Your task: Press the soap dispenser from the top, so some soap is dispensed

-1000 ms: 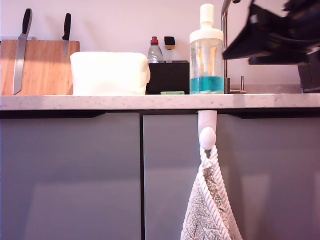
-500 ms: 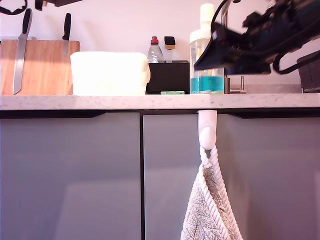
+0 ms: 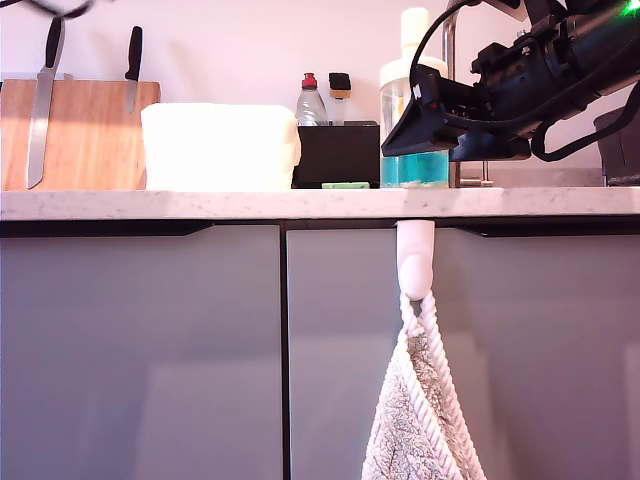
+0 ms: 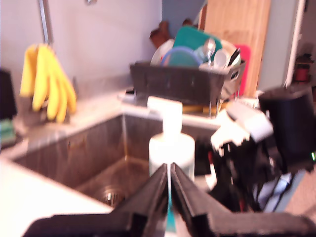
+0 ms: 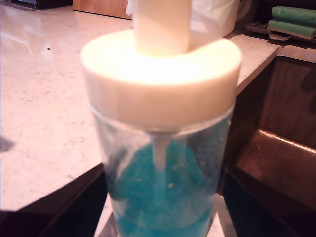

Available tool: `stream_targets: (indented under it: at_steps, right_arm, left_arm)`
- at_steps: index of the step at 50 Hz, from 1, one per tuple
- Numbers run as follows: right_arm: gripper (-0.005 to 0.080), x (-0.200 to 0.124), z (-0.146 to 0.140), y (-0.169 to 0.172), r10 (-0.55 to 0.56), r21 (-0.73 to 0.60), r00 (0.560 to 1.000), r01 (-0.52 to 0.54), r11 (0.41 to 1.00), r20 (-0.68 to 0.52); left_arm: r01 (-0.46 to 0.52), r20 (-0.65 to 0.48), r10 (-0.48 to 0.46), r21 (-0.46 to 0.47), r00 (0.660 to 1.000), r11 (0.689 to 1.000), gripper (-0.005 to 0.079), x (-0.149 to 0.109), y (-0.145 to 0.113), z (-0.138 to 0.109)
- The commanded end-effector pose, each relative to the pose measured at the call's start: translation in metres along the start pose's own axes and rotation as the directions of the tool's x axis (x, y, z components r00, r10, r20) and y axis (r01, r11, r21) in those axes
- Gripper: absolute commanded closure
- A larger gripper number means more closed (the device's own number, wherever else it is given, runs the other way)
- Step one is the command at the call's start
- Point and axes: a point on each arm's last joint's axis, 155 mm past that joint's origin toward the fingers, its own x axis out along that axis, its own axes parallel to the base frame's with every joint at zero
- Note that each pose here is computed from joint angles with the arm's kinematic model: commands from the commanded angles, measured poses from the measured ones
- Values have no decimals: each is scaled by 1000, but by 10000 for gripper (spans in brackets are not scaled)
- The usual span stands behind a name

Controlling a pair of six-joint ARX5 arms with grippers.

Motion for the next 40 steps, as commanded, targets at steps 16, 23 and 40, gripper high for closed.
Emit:
stream_targets:
  at_steps: [16,23,40]
  right_arm:
    - [345,3,5,3,9,-7,1000,-9,1000,12]
    - [346,3,5,3,9,-7,1000,-9,1000,12]
    - [346,3,5,3,8,-7,1000,-8,1000,12]
  left_arm:
    - [72,-28,-73,-15,997,997,672,78,5,27]
    - [89,-82,-93,-46,992,995,672,98,4,20]
    - [128,-120,-132,-44,984,991,672,126,-5,12]
